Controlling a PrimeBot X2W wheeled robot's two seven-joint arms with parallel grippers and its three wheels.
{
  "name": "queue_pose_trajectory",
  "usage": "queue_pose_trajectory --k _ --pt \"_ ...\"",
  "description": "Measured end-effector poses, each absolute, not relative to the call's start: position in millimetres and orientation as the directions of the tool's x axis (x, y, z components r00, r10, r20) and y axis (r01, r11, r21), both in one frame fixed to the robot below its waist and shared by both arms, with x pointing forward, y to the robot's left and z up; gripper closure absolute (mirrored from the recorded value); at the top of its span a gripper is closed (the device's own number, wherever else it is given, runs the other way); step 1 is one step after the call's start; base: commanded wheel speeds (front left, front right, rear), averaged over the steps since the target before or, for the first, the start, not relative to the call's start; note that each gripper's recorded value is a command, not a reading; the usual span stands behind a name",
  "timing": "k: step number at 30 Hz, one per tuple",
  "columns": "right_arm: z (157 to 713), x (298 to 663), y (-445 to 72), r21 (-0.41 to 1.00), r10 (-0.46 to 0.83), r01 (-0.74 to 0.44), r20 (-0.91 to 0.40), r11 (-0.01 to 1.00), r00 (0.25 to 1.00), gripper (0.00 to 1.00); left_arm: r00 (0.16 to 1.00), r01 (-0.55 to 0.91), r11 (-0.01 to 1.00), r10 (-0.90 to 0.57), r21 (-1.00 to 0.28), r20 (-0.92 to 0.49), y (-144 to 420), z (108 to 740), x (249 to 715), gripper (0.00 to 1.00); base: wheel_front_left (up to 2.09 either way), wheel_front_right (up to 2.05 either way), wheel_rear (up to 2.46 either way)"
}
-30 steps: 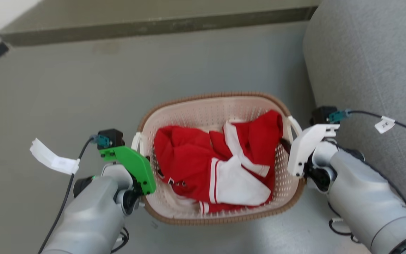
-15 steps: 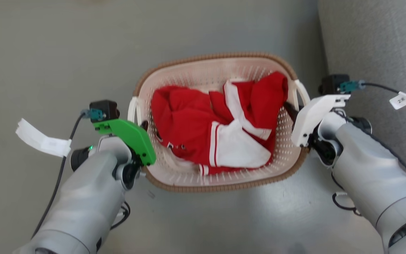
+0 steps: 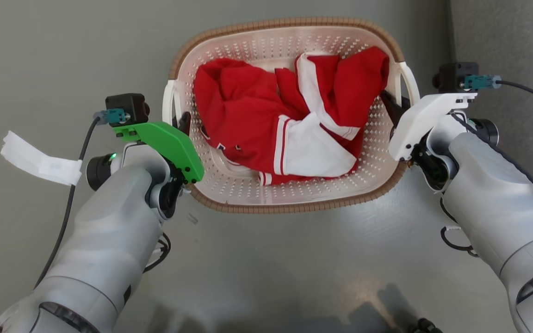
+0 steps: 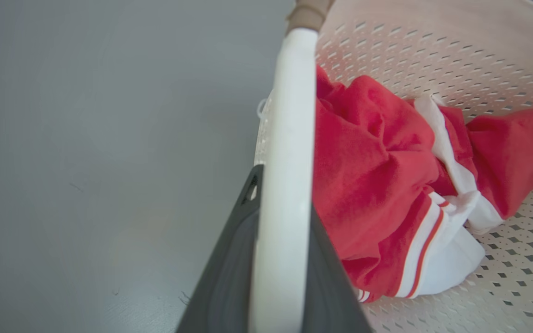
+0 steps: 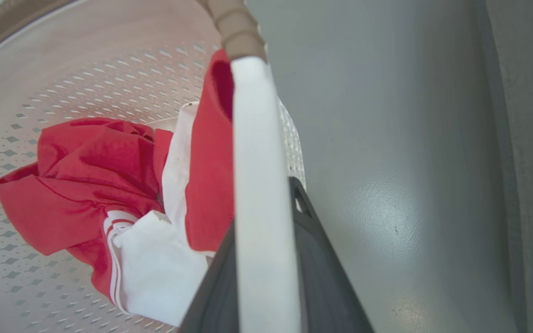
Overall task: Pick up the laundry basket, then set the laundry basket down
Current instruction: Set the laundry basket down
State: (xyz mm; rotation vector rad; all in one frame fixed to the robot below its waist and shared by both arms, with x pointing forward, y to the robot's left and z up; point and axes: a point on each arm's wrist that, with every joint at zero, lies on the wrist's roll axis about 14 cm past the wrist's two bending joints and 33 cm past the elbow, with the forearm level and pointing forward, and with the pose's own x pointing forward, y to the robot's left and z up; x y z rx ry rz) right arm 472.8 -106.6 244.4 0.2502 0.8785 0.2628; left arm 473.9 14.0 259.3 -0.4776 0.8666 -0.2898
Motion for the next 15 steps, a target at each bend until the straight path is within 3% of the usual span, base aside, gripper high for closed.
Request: queue_pose_trajectory --k 15 --pt "201.1 477.6 -110.1 0.327 0.315 -0.094 -0.732 0.940 0.604 1.00 0.616 0.029 0.848 -0.432 -0.529 -0.659 11.5 220.2 483.2 1.00 0.00 0.00 0.00"
